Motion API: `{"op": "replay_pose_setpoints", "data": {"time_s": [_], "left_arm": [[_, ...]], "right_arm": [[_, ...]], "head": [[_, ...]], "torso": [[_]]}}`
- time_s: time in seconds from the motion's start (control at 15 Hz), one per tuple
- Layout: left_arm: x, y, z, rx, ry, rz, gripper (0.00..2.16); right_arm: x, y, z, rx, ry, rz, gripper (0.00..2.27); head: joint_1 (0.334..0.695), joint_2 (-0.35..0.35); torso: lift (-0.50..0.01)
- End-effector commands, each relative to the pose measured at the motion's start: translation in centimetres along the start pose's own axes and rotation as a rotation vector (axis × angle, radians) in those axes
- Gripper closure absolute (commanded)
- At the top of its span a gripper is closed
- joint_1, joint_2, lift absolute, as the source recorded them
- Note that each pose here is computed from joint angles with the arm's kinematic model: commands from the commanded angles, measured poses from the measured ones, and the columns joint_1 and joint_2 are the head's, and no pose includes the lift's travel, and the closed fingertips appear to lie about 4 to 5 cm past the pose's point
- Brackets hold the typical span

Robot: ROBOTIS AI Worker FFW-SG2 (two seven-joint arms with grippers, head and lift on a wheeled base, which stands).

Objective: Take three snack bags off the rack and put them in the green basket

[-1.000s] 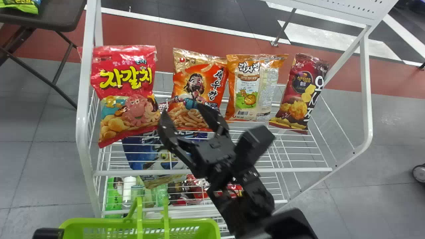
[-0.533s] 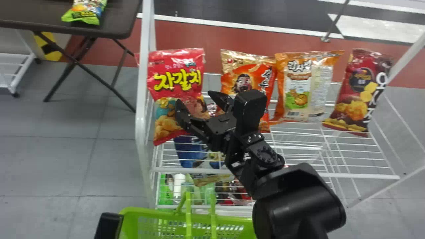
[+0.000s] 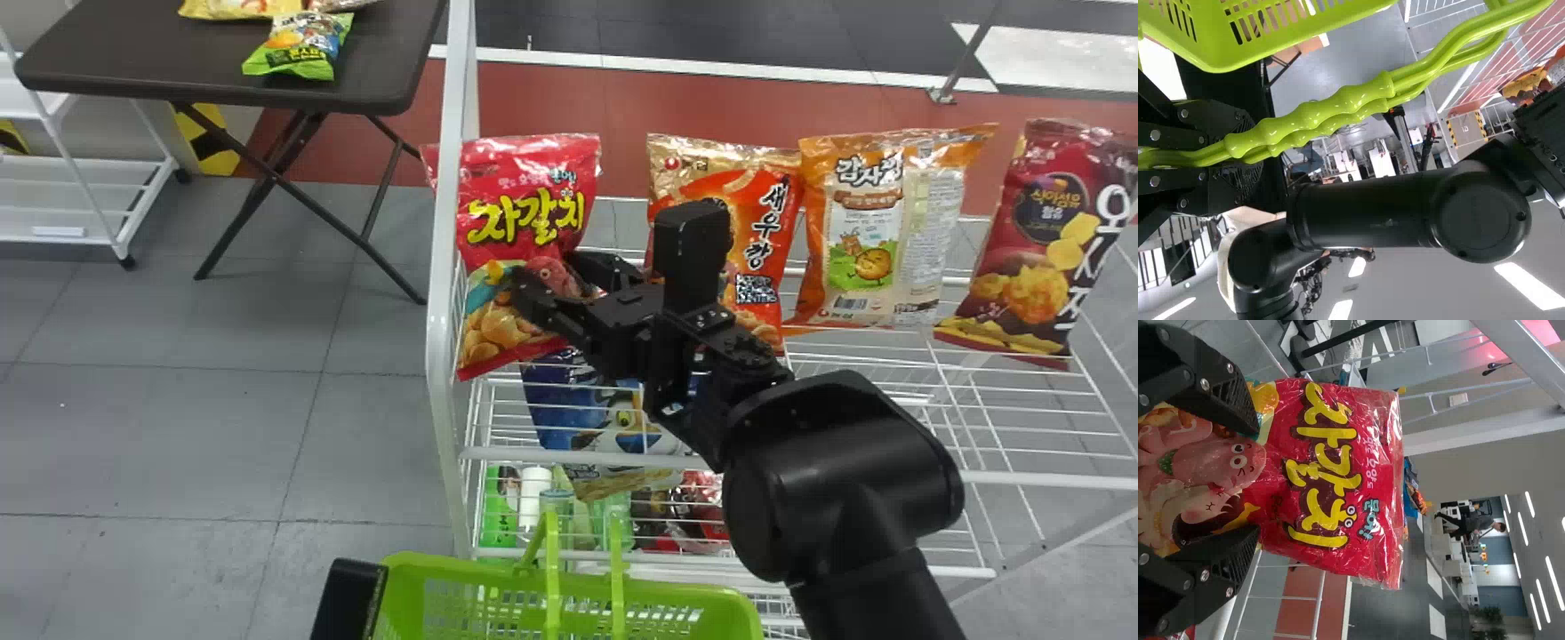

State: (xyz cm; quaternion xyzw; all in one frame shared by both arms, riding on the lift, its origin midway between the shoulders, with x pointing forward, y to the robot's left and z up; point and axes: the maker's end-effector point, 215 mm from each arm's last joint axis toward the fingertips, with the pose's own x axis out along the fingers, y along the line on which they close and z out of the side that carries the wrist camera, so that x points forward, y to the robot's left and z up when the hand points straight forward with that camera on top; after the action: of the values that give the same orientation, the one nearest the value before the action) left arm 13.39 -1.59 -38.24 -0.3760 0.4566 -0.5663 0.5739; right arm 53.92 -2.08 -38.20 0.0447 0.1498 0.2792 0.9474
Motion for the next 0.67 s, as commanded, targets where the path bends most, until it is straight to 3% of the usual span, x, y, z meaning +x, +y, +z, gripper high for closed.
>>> {"op": "replay_pose_setpoints", "data": {"time_s": [0.0,0.33,0.6], "left_arm": [[-0.1,0.0,0.0,-0.002,-0.004,-0.003,1.75],[0.3,-0.5,-0.1,0.002,-0.002,-0.014,1.75],[0.3,-0.4,0.1,0.008,-0.01,-0.011,1.75]], "right_arm": [[-1.2,0.9,1.3,-0.022,-0.067,0.015,2.24],[-5.0,1.1,2.6,-0.017,-0.106,0.005,2.24],[-11.3,1.7,4.2,0.0,-0.125,-0.014,2.24]], "head": [[0.695,-0.064],[0.695,-0.077],[0.695,-0.12]], "torso": [[-0.023],[-0.023],[-0.023]]}}
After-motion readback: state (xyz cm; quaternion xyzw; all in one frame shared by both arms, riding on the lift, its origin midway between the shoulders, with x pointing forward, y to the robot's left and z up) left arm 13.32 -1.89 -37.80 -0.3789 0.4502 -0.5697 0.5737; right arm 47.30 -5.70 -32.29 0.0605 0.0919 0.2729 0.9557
